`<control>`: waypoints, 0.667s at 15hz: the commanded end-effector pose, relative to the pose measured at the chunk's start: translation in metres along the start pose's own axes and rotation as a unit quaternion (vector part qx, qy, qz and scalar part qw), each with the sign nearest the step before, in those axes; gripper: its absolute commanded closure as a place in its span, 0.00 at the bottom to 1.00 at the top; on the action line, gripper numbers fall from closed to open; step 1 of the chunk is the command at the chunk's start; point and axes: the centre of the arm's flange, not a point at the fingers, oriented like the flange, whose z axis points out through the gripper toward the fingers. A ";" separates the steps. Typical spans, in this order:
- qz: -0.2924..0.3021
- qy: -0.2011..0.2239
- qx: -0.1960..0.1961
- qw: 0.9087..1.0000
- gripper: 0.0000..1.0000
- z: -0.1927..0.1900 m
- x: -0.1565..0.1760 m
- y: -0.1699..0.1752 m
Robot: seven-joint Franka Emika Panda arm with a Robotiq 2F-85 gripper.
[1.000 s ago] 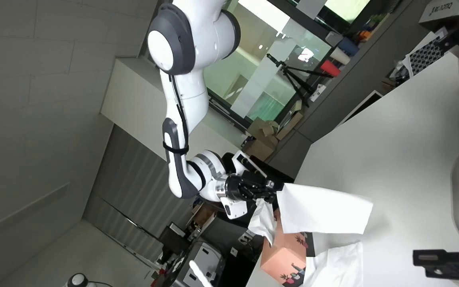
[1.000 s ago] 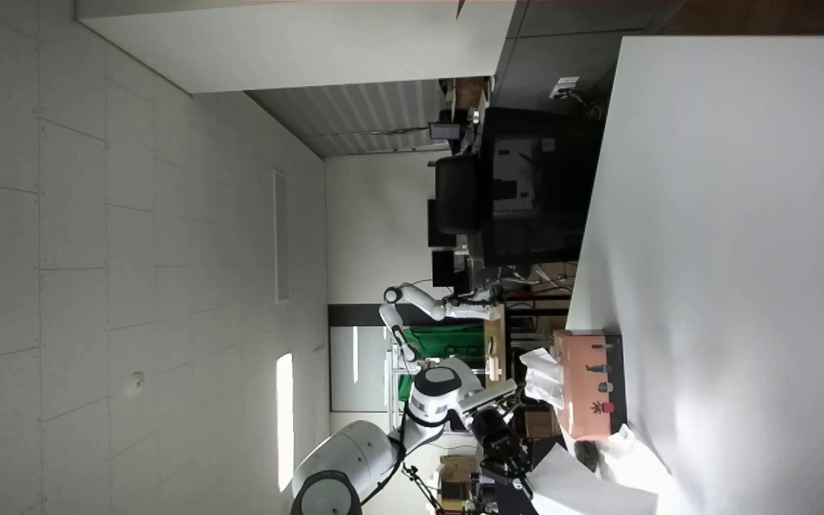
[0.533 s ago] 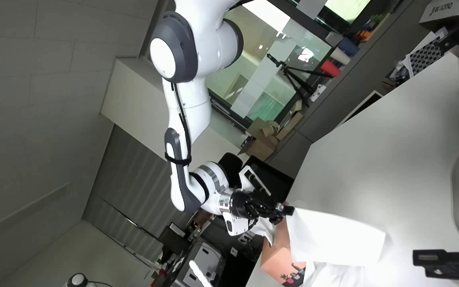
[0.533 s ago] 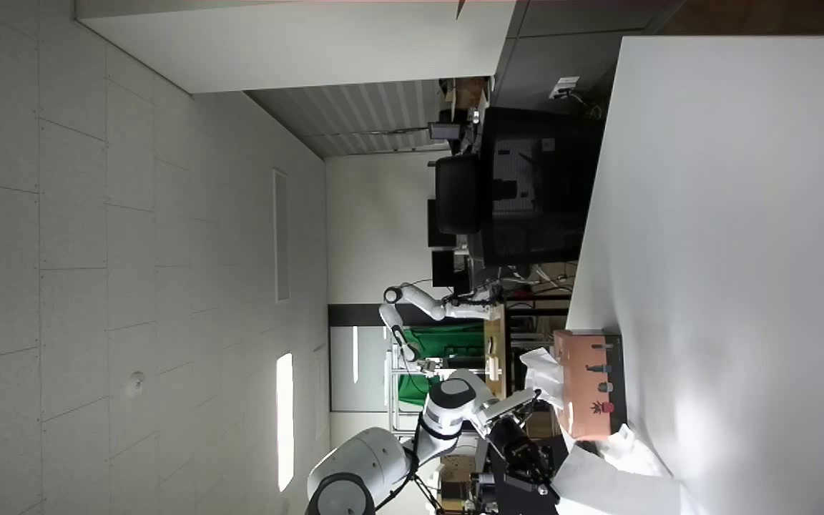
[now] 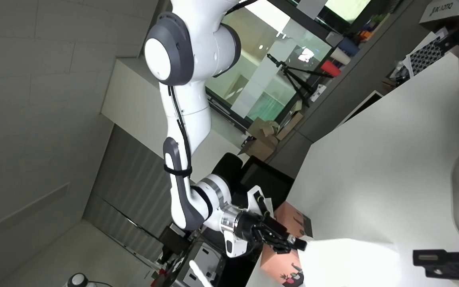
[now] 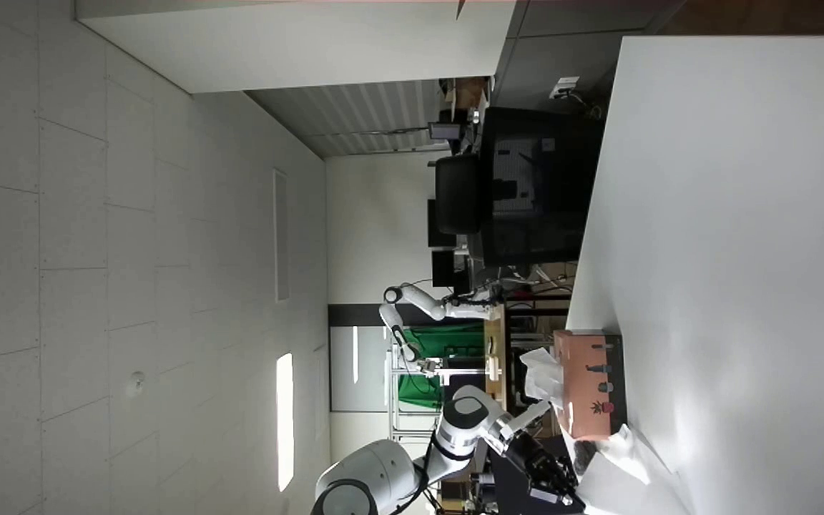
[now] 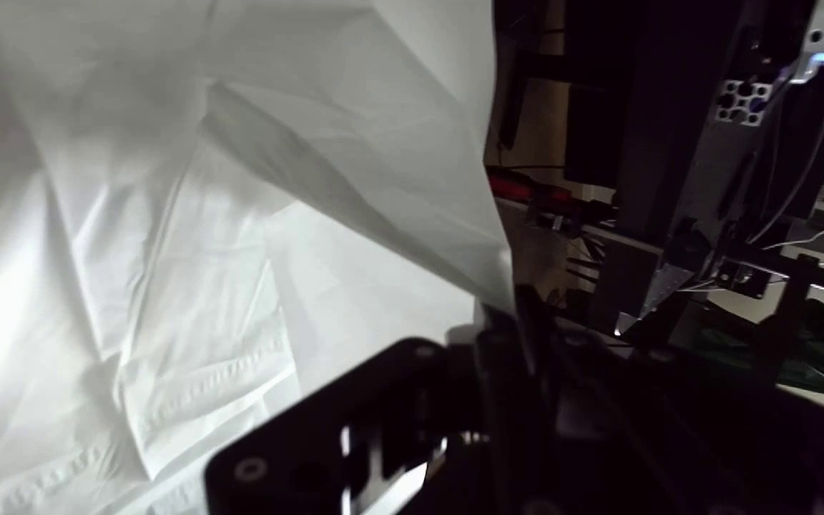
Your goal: Take three pieces of tissue from the tissue box and put them on the table
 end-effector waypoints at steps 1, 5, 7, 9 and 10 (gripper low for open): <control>-0.006 0.010 -0.083 0.996 0.61 0.003 0.001 -0.011; 0.006 0.043 -0.213 0.976 0.34 -0.003 0.006 -0.008; 0.006 0.055 -0.276 0.960 0.20 -0.006 0.008 -0.011; 0.007 0.060 -0.335 0.940 0.07 -0.011 0.010 -0.019; 0.010 0.061 -0.342 0.938 0.02 -0.015 0.010 -0.026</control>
